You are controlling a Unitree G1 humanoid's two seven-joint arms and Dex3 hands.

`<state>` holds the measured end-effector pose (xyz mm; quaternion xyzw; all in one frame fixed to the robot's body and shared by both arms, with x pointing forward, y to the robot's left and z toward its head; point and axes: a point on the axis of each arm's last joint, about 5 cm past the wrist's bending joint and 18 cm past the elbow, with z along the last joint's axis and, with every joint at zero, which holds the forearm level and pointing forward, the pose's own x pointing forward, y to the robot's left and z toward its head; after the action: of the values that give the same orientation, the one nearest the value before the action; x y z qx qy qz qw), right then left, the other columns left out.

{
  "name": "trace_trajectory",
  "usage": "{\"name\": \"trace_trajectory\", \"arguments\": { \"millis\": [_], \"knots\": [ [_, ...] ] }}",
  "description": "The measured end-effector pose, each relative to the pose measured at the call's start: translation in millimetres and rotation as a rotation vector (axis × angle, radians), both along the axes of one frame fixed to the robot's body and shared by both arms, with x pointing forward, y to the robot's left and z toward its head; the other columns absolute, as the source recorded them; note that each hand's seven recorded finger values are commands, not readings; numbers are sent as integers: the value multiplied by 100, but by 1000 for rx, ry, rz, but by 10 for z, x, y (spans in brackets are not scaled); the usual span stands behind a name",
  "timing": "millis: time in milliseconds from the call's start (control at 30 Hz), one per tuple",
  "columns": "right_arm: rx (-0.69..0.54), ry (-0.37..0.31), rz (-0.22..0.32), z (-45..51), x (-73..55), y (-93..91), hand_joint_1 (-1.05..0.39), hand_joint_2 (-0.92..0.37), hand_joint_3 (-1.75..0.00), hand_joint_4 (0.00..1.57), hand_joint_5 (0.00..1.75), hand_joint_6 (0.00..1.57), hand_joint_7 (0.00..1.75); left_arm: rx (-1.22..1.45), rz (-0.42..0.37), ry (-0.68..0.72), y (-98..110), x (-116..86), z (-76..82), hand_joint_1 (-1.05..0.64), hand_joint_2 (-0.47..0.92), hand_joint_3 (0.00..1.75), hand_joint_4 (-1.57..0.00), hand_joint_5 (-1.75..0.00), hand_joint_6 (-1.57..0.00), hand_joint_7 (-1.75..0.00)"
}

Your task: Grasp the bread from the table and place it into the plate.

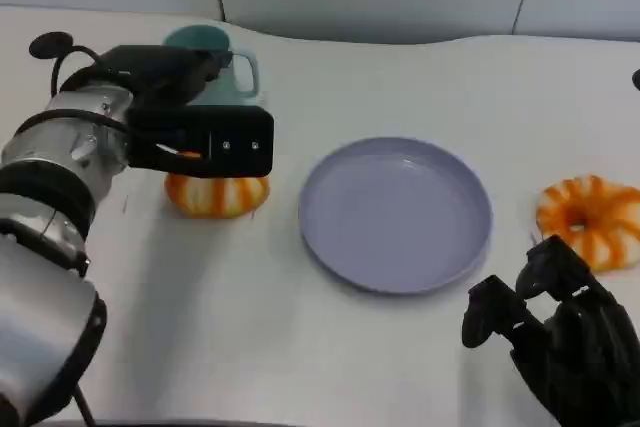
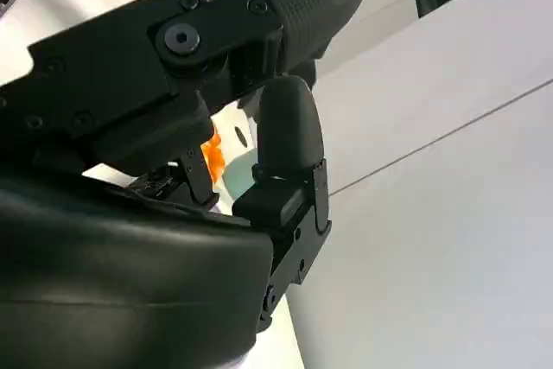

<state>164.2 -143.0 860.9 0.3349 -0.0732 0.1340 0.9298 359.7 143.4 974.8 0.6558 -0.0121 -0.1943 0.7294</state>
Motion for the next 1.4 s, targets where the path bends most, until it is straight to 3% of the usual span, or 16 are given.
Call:
{"name": "trace_trajectory", "arguments": {
  "millis": [333,700,900,1000,1100,1200,1400],
  "knots": [
    [-5,-2,-7,11,-46,-22,-43,-86,0,79,175,65,175,-47,10,29,-1,-74,-199,-36,92,11,-63,0,-64,-1],
    [-2,4,-2,9,-47,-21,-43,-85,0,79,175,65,174,-51,12,26,-7,-81,-216,-35,92,12,-64,-1,-64,-1],
    [2,10,0,8,-47,-26,-43,-86,0,77,175,65,175,-86,42,80,-5,-182,-450,-32,92,12,-67,-2,-65,-1],
    [2,10,-1,8,-47,-30,-44,-87,-1,78,175,64,175,-91,50,89,1,-198,-482,-34,92,13,-66,-1,-65,0],
    [5,-23,17,-8,-76,-148,-44,-87,-1,78,175,63,175,-98,58,81,-60,-202,-499,-36,92,14,-66,-1,-65,0],
    [-6,-32,2,-20,-115,-277,-45,-87,-1,78,175,63,175,-106,54,75,-107,-207,-510,-35,92,11,-68,-1,-67,-1],
    [-17,-21,1,-61,-133,-309,-45,-87,0,80,175,63,175,-223,110,83,-106,-206,-509,-33,92,9,-70,-1,-69,-1]
  ]
}}
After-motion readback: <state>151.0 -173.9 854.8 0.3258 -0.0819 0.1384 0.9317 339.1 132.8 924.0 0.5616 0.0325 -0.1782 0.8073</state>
